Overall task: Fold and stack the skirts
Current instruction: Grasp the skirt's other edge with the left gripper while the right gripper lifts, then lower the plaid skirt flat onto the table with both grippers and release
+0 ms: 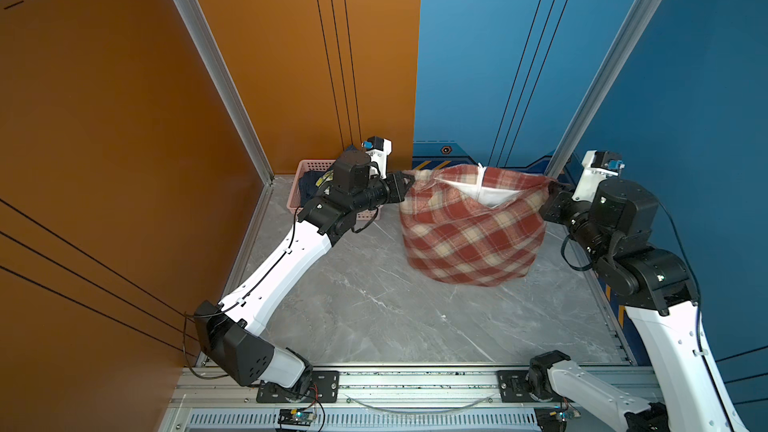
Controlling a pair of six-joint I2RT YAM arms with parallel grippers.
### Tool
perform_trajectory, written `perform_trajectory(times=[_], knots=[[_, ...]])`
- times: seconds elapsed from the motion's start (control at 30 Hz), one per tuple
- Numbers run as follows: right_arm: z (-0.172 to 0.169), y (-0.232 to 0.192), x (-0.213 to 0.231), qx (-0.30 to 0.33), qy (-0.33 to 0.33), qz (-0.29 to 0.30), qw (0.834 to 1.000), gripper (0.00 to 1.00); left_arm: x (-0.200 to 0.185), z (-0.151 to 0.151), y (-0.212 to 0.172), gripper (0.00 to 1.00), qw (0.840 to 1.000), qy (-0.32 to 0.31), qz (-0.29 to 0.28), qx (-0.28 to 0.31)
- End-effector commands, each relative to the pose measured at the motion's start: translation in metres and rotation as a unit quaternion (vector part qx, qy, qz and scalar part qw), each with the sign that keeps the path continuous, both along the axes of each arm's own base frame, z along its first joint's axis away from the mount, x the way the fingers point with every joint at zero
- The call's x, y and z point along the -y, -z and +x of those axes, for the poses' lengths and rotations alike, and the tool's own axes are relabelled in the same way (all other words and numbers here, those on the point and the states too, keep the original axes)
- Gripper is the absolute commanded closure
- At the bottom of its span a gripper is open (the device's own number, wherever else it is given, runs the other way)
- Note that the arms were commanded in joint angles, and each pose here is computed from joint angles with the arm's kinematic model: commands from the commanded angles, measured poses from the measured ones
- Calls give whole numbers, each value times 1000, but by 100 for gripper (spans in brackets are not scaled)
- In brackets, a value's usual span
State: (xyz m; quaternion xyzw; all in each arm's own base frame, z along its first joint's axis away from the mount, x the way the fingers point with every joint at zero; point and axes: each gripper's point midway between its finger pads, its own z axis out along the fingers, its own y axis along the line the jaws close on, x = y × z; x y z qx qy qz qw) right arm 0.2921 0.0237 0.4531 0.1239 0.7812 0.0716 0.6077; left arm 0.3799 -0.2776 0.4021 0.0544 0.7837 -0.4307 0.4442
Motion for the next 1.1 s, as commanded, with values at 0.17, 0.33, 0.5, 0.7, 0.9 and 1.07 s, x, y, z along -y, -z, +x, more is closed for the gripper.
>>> perform_trajectory(times=[0.17,0.33,0.5,0.7,0.9,1.07], knots=[[78,-20,18,16,-4,60,998,100,7,80,-36,100,996,16,-87,14],[108,-68,22,61,-38,81,994,100,22,104,-82,100,991,49,-117,41],[83,-89,31,76,-26,75,994,100,29,94,-115,100,986,79,-135,57],[28,29,31,-30,0,114,993,100,49,45,-31,100,991,104,-80,-21],[-57,194,23,-187,43,168,967,20,25,-48,181,51,976,66,11,-208],[-85,233,18,-224,54,195,953,0,-14,-115,268,24,948,35,141,-284]])
